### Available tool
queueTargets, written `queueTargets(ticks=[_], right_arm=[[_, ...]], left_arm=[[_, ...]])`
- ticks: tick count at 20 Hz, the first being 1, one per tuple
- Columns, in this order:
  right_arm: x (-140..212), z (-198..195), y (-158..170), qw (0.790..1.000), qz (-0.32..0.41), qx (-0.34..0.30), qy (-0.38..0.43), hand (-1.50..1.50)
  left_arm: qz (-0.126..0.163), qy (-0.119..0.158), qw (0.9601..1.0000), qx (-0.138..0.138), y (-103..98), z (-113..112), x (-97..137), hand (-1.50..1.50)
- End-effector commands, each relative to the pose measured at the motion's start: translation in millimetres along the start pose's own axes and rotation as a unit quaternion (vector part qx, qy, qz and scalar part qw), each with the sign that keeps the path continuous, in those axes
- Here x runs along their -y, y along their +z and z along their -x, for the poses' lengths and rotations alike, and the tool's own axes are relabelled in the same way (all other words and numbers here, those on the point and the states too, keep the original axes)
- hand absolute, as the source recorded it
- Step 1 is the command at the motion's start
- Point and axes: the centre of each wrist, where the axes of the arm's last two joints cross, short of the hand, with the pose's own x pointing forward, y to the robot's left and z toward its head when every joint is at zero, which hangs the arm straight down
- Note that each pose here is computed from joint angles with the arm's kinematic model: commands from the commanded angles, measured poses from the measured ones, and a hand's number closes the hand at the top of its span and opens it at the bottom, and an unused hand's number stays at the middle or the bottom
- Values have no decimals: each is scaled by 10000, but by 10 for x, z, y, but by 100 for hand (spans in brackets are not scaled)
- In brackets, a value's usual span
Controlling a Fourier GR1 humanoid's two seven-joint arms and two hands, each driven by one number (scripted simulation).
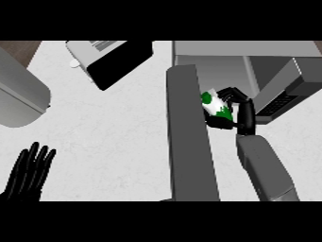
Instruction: Pick up the milk, place it into the microwave and close the microwave
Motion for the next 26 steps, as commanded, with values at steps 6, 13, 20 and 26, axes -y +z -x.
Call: queueTargets(ticks=[6,13,20,26], right_arm=[[-34,-106,-460,9921,76,-169,1240,150],[275,-182,-797,9828,318,-243,1803,150],[351,-257,-933,9608,1126,-274,2518,150],[629,-150,-919,9442,985,-184,3138,-150]], left_arm=[[82,141,9999,-27,-69,29,-87,-150],[241,126,9996,-8,-152,165,-28,-150],[352,-420,9983,-212,-290,90,28,-150],[419,-581,9974,-46,-310,92,0,-150]])
